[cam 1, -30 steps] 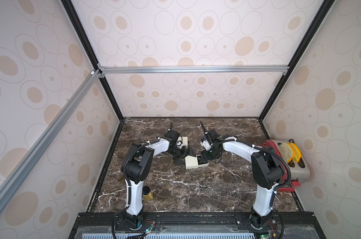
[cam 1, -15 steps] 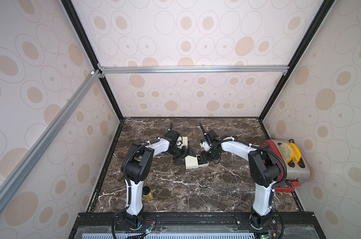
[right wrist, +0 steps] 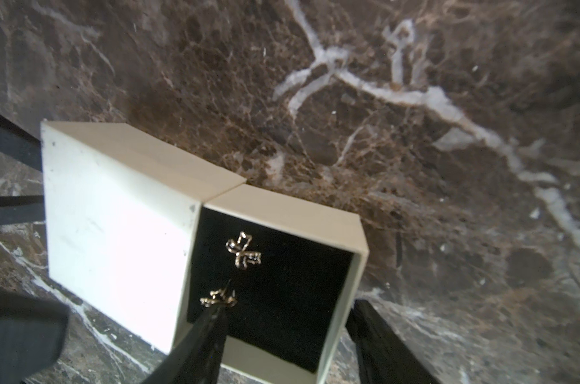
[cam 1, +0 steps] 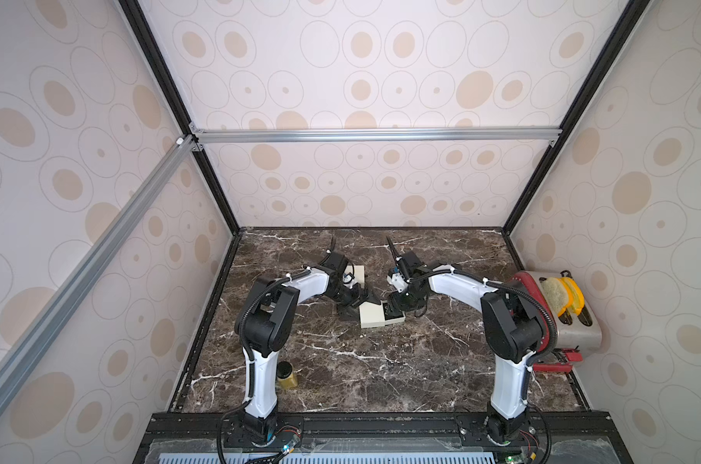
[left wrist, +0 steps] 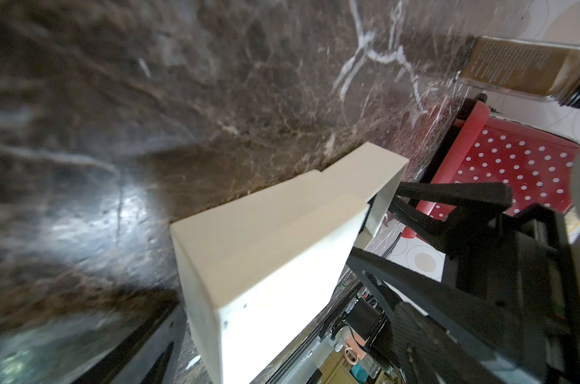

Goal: Place the earrings into the drawer-style jewelry box
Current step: Adjust the earring in the inner lining.

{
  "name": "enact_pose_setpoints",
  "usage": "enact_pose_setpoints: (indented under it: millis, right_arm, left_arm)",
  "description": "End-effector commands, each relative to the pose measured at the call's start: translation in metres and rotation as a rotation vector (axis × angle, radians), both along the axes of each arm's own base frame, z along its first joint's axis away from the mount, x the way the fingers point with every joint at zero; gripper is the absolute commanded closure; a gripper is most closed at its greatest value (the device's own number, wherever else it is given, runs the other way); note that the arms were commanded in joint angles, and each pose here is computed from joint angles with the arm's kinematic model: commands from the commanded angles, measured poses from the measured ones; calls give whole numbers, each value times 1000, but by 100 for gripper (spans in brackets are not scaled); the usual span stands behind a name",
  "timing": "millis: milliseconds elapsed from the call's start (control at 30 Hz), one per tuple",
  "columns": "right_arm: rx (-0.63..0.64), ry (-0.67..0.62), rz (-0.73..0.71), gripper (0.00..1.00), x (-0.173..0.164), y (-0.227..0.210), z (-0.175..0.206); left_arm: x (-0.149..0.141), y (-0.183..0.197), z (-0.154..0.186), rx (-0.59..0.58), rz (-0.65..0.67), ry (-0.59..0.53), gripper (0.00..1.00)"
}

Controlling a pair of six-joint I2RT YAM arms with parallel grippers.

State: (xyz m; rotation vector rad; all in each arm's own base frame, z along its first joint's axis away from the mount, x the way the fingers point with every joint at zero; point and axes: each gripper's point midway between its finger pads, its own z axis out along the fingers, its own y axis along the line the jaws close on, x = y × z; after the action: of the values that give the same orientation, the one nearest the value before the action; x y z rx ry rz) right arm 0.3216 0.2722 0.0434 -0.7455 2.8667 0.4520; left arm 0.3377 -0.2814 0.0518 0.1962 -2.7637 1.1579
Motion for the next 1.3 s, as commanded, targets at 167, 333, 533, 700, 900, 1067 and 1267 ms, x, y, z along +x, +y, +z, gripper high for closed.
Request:
enact_pose_setpoints:
  millis: [167, 333, 533, 700, 900, 1067, 1267]
  right_arm:
    - [1, 26, 10, 36, 3, 3, -9]
    - [-8, 29, 5, 37, 6, 4, -13]
    - [-20, 36, 0, 44, 5, 2, -17]
    - [-2, 25, -1, 48, 4, 2, -7]
    - [50, 3, 9, 48, 2, 8, 13]
    - [62, -6, 10, 47, -1, 7, 21]
    - [49, -6, 11, 44, -4, 3, 22]
  left_arm:
    - [0, -3, -8, 16, -9, 16, 1]
    - [-2, -3, -9, 17, -11, 18, 1]
    - [-4, -3, -9, 18, -9, 18, 1]
    - [-4, -3, -9, 17, -9, 17, 1]
    - [-3, -3, -9, 17, -10, 14, 1]
    - [-3, -3, -9, 19, -9, 12, 1]
    - [-2, -3, -8, 19, -7, 8, 1]
